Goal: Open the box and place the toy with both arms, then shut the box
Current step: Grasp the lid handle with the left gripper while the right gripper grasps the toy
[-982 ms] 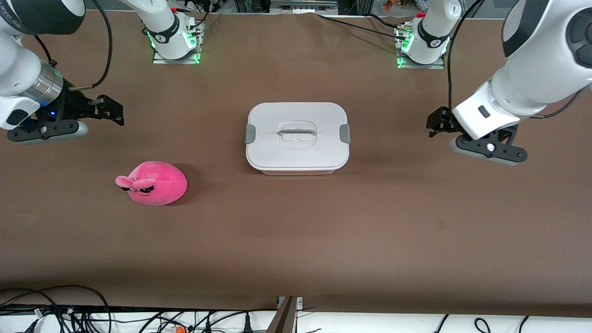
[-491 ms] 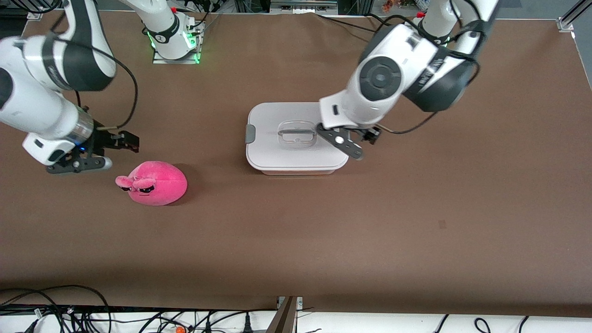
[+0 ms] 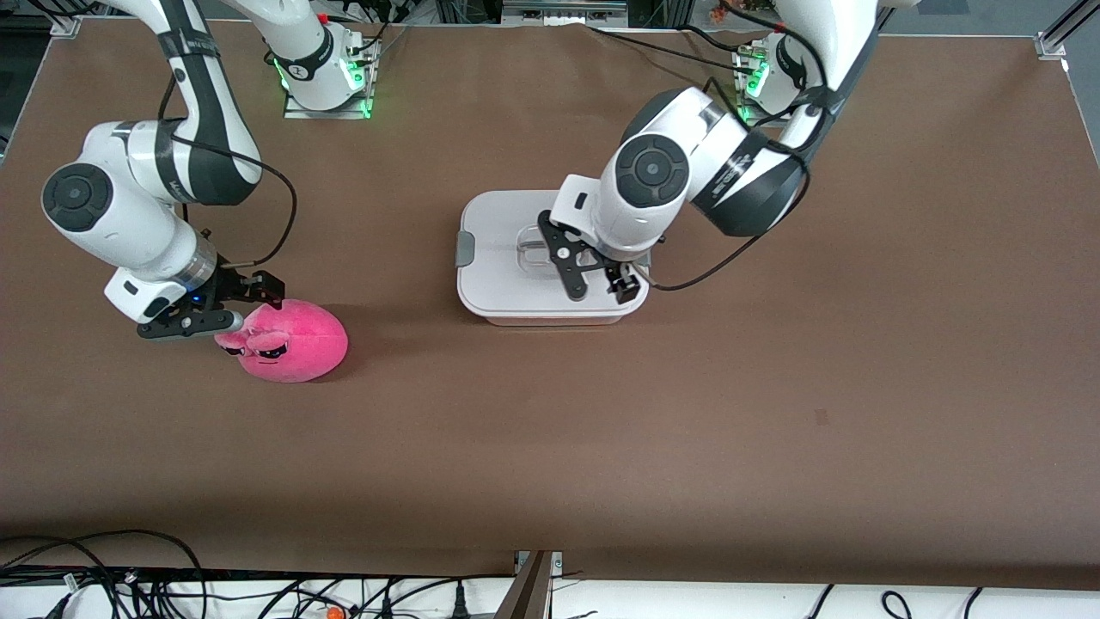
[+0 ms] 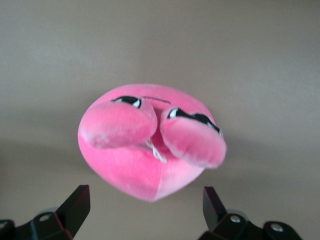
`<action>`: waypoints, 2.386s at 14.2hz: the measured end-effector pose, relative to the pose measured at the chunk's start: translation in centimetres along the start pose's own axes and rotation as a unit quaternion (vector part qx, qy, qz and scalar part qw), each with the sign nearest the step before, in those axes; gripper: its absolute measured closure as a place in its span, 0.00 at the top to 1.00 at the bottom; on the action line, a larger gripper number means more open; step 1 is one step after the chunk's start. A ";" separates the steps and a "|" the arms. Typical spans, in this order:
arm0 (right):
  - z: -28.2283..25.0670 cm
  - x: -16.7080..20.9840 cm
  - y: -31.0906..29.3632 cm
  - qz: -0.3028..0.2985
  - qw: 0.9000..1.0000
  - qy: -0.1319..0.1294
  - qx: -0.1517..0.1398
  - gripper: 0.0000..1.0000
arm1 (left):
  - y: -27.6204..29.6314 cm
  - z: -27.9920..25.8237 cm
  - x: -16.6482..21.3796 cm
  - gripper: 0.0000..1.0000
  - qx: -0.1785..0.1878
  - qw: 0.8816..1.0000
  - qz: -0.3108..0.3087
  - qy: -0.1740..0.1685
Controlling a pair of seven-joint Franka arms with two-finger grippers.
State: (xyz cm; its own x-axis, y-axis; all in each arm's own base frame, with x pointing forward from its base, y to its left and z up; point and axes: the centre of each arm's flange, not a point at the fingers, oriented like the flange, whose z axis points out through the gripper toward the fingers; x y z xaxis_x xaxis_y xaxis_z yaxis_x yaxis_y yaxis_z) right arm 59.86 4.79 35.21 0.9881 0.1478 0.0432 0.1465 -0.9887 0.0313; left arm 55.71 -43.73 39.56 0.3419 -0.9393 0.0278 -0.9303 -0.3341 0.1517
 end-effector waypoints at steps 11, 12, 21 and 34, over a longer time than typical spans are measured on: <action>4.0 1.0 1.0 -0.005 1.000 0.022 0.020 1.00 | 5.4 5.2 4.2 1.00 0.041 0.994 0.098 -0.026; 4.4 1.0 1.0 -0.007 1.000 0.021 0.019 0.99 | 5.6 5.9 4.1 1.00 0.040 0.994 0.101 -0.030; 4.7 1.1 1.8 -0.054 0.998 0.025 0.016 0.18 | 7.0 6.9 4.5 0.79 0.049 0.993 0.094 -0.043; -4.4 5.1 0.9 -0.090 0.995 0.012 0.032 0.07 | 8.6 4.8 4.7 0.07 0.054 0.993 0.097 -0.042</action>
State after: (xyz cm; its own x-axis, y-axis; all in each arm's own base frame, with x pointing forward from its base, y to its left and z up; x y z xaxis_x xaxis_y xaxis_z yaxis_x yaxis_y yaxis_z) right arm 64.82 4.74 39.82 0.9441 0.3230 0.0659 0.3251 -0.9454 -0.0228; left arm 48.69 -51.41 36.21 0.1470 -0.9885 -0.0368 -0.9879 -0.1486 0.0449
